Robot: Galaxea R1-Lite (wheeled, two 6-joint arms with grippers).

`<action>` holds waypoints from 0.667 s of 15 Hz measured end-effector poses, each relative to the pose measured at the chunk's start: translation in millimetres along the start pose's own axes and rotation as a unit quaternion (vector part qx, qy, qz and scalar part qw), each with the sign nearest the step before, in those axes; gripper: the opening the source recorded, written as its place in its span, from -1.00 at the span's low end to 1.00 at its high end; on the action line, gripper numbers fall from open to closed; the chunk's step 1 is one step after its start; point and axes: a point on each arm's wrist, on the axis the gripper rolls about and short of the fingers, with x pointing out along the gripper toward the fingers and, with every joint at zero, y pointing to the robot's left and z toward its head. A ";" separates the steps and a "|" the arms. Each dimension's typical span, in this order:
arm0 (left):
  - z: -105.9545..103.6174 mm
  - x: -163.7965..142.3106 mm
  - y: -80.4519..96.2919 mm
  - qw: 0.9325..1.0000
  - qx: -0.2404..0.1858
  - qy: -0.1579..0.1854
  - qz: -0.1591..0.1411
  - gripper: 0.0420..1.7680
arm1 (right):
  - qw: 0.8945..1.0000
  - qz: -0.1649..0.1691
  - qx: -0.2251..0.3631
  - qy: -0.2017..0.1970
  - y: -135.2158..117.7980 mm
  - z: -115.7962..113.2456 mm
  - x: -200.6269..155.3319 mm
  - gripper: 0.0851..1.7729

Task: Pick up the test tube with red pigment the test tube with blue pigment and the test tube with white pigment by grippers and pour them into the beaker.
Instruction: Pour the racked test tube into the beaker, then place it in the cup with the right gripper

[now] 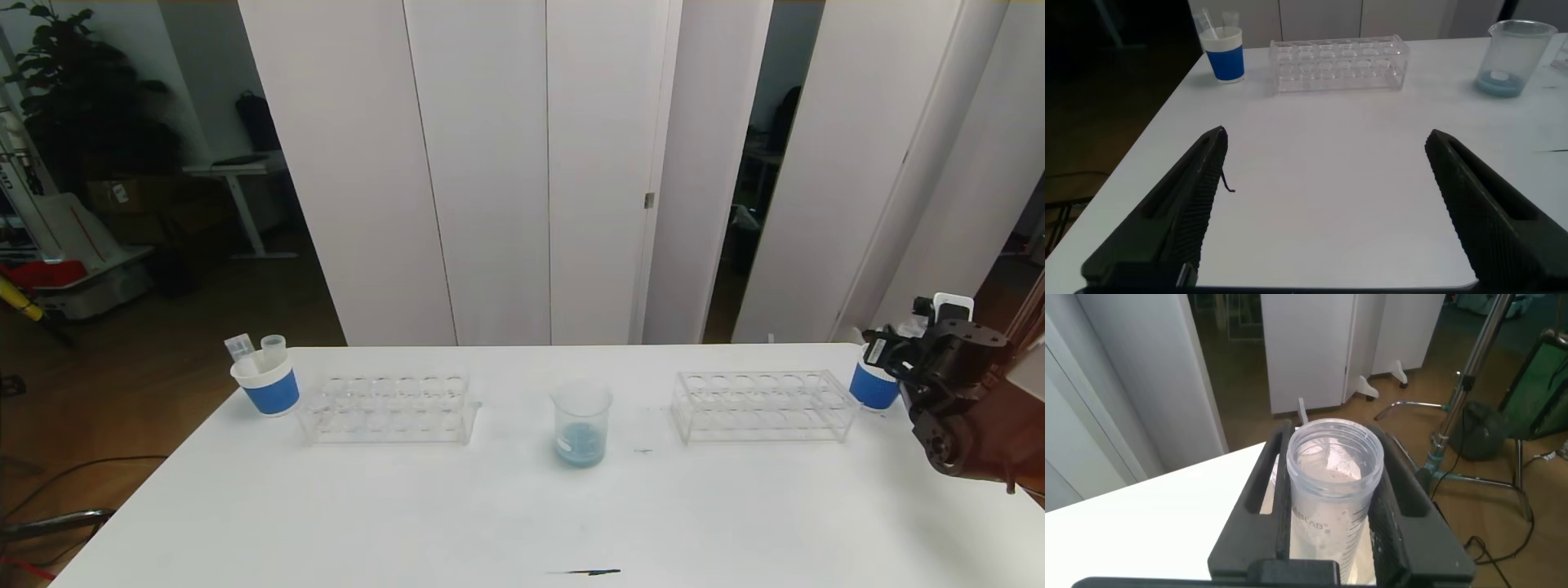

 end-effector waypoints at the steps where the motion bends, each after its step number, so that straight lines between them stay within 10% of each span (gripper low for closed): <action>1: 0.0 0.0 0.0 1.000 0.000 0.000 0.000 0.95 | 1.000 0.000 0.000 -0.001 0.0 1.3 -0.1 -0.02; 4: 0.0 0.0 0.0 1.000 0.000 0.000 0.000 0.95 | 1.000 0.000 0.001 -0.008 0.0 6.8 -0.8 0.95; 10: 0.0 0.0 0.0 1.000 0.000 0.000 0.000 0.95 | 1.000 0.002 0.007 -0.028 -1.3 26.8 -3.8 0.98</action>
